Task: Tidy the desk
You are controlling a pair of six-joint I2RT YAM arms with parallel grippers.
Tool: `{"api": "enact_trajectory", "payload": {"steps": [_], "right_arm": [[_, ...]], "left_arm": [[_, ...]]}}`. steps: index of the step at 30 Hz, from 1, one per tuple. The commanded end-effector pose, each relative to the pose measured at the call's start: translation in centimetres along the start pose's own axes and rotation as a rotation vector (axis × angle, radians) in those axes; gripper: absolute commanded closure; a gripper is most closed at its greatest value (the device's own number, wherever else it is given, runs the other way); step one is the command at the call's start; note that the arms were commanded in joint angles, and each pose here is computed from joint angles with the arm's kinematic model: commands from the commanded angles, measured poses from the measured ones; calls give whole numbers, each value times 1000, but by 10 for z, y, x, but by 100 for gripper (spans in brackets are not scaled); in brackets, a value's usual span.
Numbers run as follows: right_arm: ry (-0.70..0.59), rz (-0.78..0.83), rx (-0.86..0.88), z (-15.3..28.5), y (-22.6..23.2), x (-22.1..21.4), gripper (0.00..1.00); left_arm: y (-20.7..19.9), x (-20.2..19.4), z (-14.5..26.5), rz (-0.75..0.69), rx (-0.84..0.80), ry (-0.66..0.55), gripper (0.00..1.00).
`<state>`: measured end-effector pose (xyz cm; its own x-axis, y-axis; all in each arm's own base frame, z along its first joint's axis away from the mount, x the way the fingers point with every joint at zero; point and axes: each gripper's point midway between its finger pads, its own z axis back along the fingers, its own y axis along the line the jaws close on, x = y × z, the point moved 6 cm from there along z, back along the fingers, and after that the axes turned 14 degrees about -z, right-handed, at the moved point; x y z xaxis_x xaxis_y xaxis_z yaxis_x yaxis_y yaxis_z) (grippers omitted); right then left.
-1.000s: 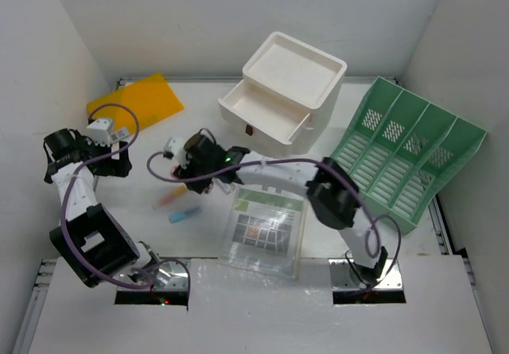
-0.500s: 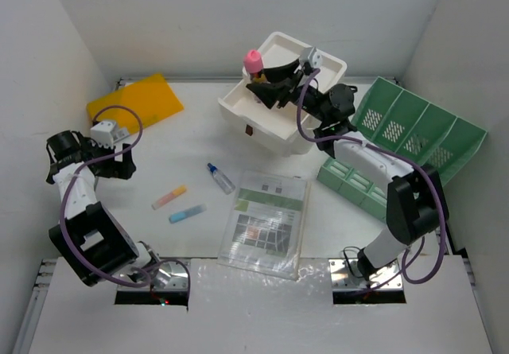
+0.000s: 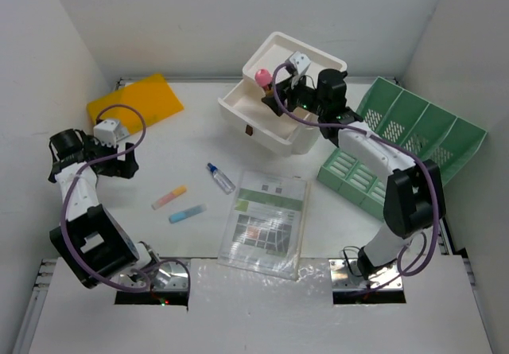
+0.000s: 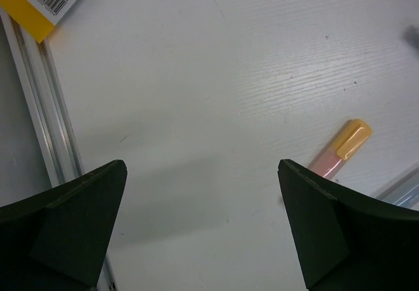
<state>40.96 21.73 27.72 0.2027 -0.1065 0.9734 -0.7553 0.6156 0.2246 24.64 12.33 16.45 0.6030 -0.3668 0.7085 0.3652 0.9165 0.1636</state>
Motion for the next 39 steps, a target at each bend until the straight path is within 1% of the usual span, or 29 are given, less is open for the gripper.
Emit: {"api": "enact_trajectory", "payload": {"steps": [1,2,3,5,7,9,10,11,12,13,14,15,16,17,18,19,20,21,22,23,24,25,27,30,31,34,36,37,39], "right_arm": [[123,123,-83,1,-9,6,38],[172,113,-94,2,-9,0,31],[180,128,-97,1,-8,2,24],[166,142,-115,2,-7,16,6],[138,135,-145,4,-5,31,6],[96,129,-207,8,-7,49,10],[89,121,-231,11,-6,58,18],[68,119,-314,15,-12,67,33],[73,100,-371,19,-16,69,76],[40,92,-424,22,-17,88,86],[40,94,-479,25,-22,95,87],[55,100,-610,32,-34,103,63],[66,107,-682,37,-41,105,49],[90,112,-748,41,-47,103,42],[91,134,-854,49,-58,107,29],[96,147,-894,49,-65,109,25],[111,157,-922,51,-72,108,25],[137,160,-968,54,-89,108,24],[152,151,-971,54,-100,107,24],[161,106,-966,60,-120,106,22],[153,76,-961,52,-139,110,21],[195,40,-933,53,-150,103,20],[175,5,-838,51,-170,113,18],[211,3,-745,45,-192,90,9],[181,9,-714,43,-194,93,8],[201,-2,-640,41,-202,79,9],[228,30,-608,37,-204,72,10],[246,32,-560,34,-201,68,12],[273,52,-543,32,-206,63,17]], "left_arm": [[-3,18,5,-51,-1,-54,0],[-3,20,5,-57,3,-53,0],[-6,23,3,-65,-8,-55,0],[-9,30,1,-83,-5,-53,1],[-21,42,-5,-116,-25,-52,1],[-35,62,-8,-167,-33,-70,3],[-40,71,-7,-187,-42,-87,6],[-45,85,-1,-210,-49,-115,9],[-60,98,-1,-245,-88,-139,12],[-65,114,6,-271,-88,-163,19],[-73,124,8,-294,-104,-178,23],[-92,142,12,-334,-146,-205,30],[-103,144,11,-346,-172,-204,32],[-111,157,15,-369,-186,-229,32],[-138,168,16,-409,-252,-252,33],[-147,177,17,-427,-257,-271,31],[-171,185,17,-454,-309,-295,27],[-179,194,14,-468,-302,-319,21],[-200,199,14,-490,-339,-336,19],[-207,203,11,-501,-340,-348,18],[-212,209,3,-507,-306,-349,16],[-217,215,1,-510,-299,-355,15],[-238,225,-8,-523,-352,-351,12],[-259,231,-23,-507,-446,-302,10],[-266,233,-27,-506,-453,-290,9],[-271,240,-47,-490,-405,-263,9],[-268,248,-60,-482,-340,-246,10],[-267,250,-64,-475,-323,-241,12],[-267,251,-73,-473,-292,-219,17]]}}
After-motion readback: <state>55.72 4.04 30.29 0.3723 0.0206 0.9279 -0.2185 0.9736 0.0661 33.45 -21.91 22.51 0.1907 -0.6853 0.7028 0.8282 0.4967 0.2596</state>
